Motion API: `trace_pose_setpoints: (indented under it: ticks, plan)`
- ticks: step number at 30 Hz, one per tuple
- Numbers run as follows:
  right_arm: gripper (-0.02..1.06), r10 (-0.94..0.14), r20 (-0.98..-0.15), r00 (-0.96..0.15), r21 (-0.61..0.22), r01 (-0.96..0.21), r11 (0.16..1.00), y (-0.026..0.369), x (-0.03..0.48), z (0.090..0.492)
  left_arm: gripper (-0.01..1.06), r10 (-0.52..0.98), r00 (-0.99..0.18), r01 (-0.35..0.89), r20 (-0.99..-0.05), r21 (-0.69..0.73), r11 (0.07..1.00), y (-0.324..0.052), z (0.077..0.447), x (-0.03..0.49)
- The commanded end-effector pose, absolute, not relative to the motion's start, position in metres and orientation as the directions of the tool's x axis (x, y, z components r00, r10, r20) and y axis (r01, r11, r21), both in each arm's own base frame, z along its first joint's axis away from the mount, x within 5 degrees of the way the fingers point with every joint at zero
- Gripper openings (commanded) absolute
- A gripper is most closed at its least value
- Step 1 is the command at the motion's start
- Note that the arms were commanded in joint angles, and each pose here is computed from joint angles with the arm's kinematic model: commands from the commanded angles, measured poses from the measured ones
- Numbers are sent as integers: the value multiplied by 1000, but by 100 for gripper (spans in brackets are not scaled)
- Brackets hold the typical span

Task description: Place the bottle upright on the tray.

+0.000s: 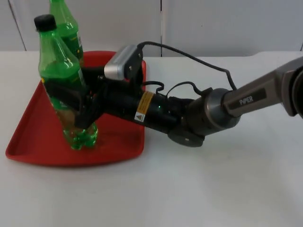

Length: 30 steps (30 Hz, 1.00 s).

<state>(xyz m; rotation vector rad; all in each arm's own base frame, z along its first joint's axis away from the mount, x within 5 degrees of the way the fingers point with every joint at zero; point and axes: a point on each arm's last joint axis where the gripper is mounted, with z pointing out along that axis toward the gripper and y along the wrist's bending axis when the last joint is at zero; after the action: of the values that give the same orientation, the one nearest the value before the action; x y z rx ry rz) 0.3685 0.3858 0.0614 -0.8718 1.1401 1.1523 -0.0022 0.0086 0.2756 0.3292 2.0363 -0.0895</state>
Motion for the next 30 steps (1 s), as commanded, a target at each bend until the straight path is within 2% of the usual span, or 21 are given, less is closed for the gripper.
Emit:
trace_pose_setpoints:
  ticks: [1, 7, 11, 13, 24, 30]
  plan:
    - [0, 262, -965, 23, 30, -980, 198, 386, 369, 67, 105, 193, -434, 271, -880, 77, 960, 9, 275, -2]
    - [0, 270, -960, 73, -14, -977, 214, 387, 374, 75, 105, 193, -434, 271, -880, 77, 960, 9, 275, -2]
    - [0, 156, -984, 80, -33, -959, 282, 391, 384, 71, 105, 193, -434, 271, -880, 77, 960, 9, 275, -2]
    - [0, 122, -985, 123, -82, -951, 297, 391, 386, 70, 105, 193, -434, 271, -880, 77, 960, 9, 275, -2]
    - [0, 111, -985, 134, -96, -949, 300, 391, 386, 69, 105, 193, -434, 271, -880, 77, 960, 9, 275, -2]
    - [0, 86, -984, 154, -126, -955, 270, 391, 384, 67, 105, 193, -434, 271, -880, 77, 960, 9, 275, -2]
